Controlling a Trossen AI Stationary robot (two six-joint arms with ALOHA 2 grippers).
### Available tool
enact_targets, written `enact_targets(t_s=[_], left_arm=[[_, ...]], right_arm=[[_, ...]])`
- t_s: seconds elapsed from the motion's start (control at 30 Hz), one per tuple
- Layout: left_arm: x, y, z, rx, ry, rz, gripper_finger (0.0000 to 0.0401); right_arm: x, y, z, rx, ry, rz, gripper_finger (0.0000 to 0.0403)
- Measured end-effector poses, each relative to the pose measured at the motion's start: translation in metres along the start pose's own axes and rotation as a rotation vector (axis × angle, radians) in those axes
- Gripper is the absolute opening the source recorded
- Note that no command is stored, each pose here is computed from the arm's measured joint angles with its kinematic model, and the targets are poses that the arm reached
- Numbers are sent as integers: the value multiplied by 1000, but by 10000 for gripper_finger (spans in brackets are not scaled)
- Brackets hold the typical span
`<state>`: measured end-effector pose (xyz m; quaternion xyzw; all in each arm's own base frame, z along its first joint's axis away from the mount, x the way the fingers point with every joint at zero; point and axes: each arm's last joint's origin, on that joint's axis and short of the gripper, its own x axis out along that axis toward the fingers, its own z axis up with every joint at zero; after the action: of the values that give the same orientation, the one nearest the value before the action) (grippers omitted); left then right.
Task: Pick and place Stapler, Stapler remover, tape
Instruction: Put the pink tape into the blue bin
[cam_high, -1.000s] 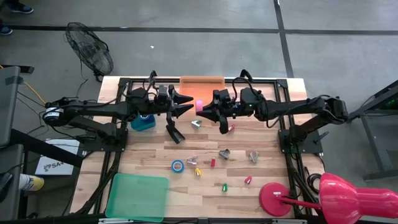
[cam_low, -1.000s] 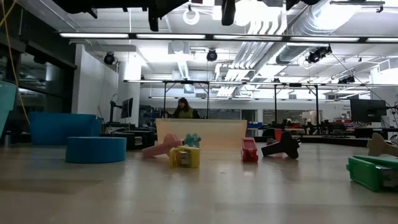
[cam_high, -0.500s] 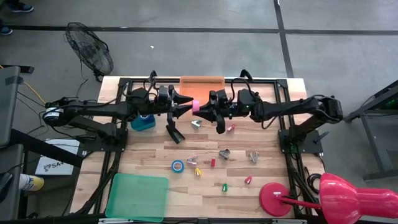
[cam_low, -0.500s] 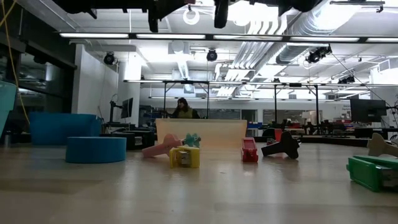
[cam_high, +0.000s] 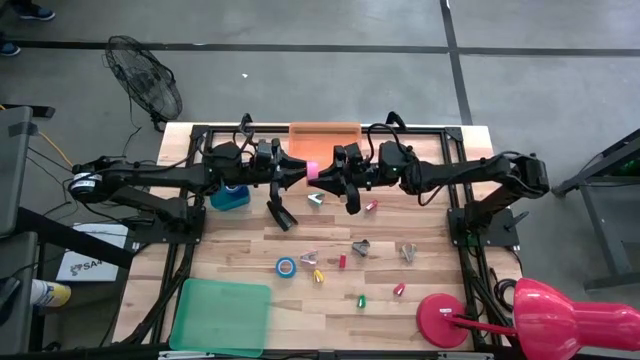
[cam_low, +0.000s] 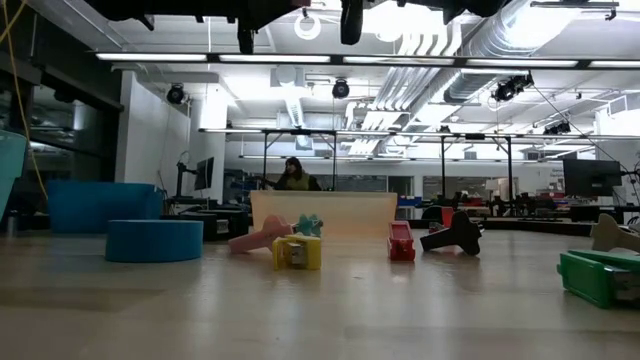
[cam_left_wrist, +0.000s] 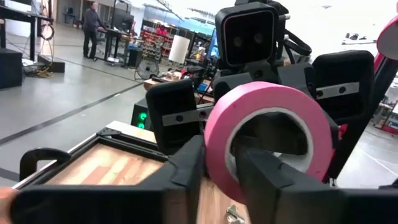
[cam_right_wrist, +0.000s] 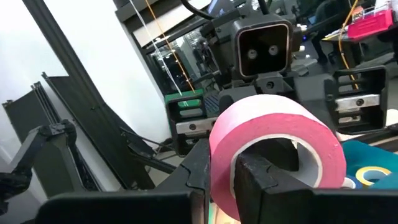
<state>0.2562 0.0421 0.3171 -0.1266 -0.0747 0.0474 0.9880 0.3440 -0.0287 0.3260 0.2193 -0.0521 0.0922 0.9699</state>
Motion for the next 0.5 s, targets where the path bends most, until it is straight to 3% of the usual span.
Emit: enact_targets(t_s=[0.1, 0.27, 0.5], left_arm=[[0, 0, 0, -8, 3, -13, 29], [0, 0, 0, -6, 6, -16, 29], [0, 1, -3, 6, 26, -9, 31]], right_arm=[[0, 0, 0, -5, 0, -4, 32], [0, -1, 0, -3, -7, -24, 40], [0, -1, -2, 20, 12, -19, 90]])
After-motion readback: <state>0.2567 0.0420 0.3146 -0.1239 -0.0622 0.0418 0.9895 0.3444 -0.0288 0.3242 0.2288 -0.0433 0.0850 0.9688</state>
